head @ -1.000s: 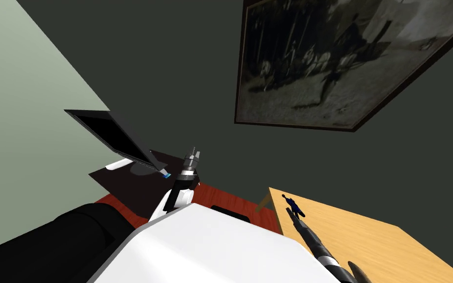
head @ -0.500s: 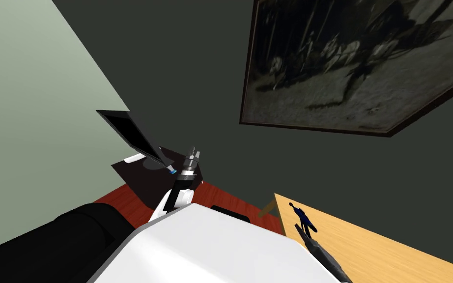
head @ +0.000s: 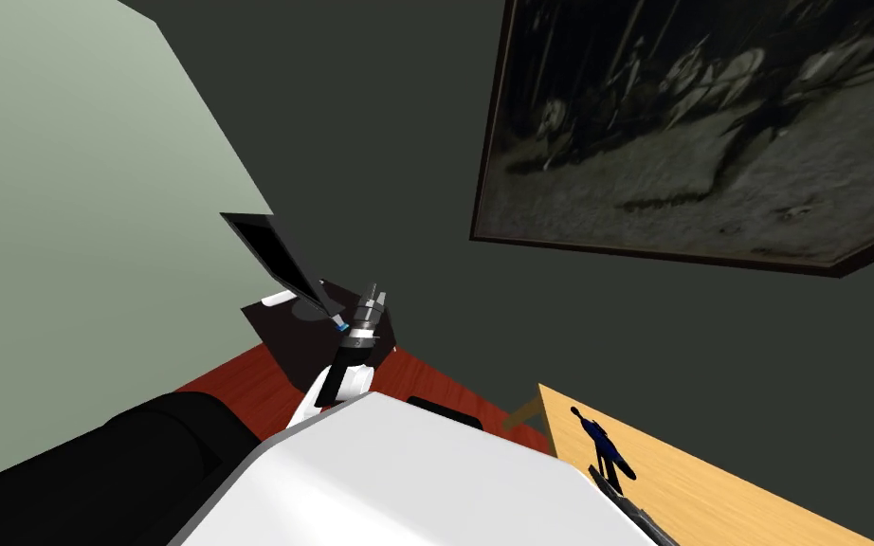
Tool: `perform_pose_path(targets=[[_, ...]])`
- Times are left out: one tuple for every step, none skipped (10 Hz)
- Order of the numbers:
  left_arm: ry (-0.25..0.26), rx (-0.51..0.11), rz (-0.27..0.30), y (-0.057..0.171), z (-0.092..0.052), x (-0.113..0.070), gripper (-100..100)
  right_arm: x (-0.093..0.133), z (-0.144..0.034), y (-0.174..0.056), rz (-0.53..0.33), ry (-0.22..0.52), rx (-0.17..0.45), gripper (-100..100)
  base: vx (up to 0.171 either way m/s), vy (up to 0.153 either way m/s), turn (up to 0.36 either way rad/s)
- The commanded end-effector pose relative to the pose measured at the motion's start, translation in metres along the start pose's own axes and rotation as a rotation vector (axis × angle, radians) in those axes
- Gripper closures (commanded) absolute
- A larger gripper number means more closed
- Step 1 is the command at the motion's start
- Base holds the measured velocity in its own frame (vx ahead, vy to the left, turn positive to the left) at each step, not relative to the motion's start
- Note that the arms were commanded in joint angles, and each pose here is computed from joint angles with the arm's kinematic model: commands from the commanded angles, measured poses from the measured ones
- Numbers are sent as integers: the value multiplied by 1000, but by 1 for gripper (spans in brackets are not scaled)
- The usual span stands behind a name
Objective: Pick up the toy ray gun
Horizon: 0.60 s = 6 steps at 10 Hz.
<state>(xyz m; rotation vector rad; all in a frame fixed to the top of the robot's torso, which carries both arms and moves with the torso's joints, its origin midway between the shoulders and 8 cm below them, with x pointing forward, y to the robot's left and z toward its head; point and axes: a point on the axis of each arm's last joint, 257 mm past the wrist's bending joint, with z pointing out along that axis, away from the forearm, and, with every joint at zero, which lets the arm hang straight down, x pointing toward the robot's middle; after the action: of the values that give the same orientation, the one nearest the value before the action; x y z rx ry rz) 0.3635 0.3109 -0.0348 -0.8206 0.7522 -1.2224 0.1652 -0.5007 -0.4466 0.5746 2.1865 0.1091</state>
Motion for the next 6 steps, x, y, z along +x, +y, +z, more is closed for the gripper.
perform_pose_path(targets=[[0, 0, 0, 0, 0, 0, 0, 11, -6, -22, -32, 32, 38, -100, 17, -5, 177], [0, 0, 0, 0, 0, 0, 0, 18, -13, -38, -58, 58, 68, -100, 36, -10, 192], [0, 0, 0, 0, 0, 0, 0, 24, -19, -53, -83, 82, 95, -100, 50, -9, 194], [0, 0, 0, 0, 0, 0, 0, 29, -25, -66, -106, 103, 118, -100, 51, -6, 188], [0, 0, 0, 0, 0, 0, 0, 33, -31, -78, -126, 122, 138, -100, 53, -6, 182], [0, 0, 0, 0, 0, 0, 0, 36, -36, -87, -145, 138, 155, -100, 64, -4, 123]])
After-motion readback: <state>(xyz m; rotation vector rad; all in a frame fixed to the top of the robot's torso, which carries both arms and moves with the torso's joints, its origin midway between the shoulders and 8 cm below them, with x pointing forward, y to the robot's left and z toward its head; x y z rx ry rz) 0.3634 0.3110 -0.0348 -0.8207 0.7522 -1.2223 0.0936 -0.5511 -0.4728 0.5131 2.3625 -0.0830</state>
